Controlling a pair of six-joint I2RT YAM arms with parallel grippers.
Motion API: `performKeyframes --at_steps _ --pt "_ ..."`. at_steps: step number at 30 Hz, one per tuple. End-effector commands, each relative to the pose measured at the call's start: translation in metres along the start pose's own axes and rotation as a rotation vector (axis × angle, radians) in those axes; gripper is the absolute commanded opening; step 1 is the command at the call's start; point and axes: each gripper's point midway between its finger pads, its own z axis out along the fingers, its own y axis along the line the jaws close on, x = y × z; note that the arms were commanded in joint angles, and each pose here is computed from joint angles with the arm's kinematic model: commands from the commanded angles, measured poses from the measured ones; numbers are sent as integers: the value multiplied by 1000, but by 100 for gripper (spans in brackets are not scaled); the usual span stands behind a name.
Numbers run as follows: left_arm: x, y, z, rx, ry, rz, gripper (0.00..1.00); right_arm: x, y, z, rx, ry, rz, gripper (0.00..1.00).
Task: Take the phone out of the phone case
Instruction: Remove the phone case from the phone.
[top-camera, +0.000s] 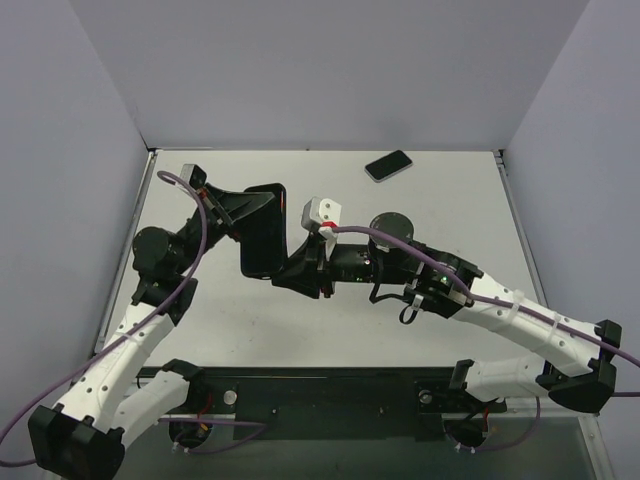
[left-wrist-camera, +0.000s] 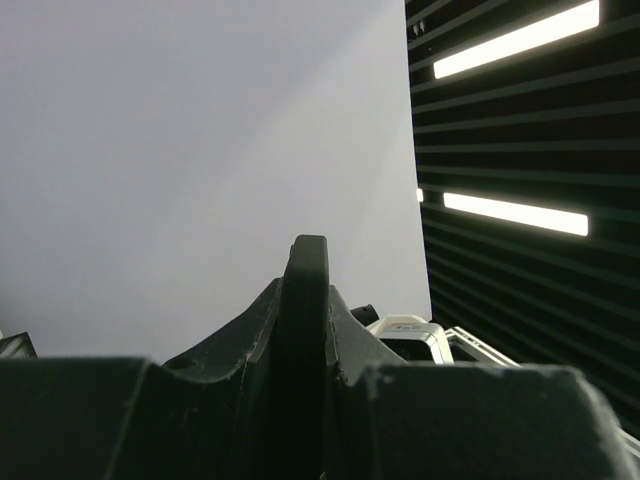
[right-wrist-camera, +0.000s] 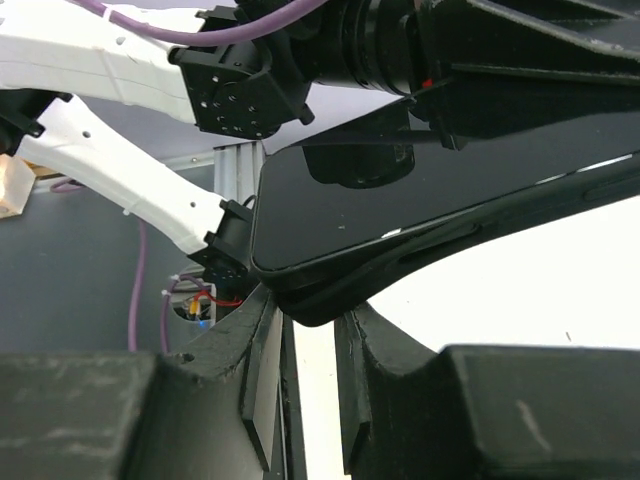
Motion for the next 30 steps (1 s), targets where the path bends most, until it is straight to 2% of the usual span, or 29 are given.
performKeyframes --at_steps 1,4,7,10,12,14,17,18,19,22,24,28,30 --pt "48 -79 -14 169 199 -101 0 21 -89 4 334 57 -56 0" --pt "50 -82 -16 192 206 -88 0 25 -107 4 442 7 34 0" --pt "48 -81 -17 215 202 -86 0 37 -148 -22 757 -19 166 0" --pt "49 -80 -16 232 206 -57 0 67 -172 -61 1069 18 264 0" --pt "48 -75 -14 232 207 -66 0 73 -173 -80 1198 36 231 0" --pt "47 -69 -12 233 202 -80 0 78 -166 -82 1232 76 168 0" --pt "45 -61 -9 223 189 -53 0 86 -153 -66 1096 127 176 0" --pt "41 -55 -7 199 170 -52 0 87 -141 -56 969 145 219 1" --pt "39 -52 -7 197 151 -13 0 89 -132 -51 905 159 237 5" --pt "27 -29 -2 121 89 57 0 89 -96 -53 735 141 356 38" --pt "18 -16 0 71 43 128 0 91 -79 -63 677 108 447 45" --pt "1 7 1 -9 -35 248 0 79 -54 -80 586 -14 658 49" --pt "-2 12 1 -22 -45 270 0 58 -33 -75 436 -107 744 49"
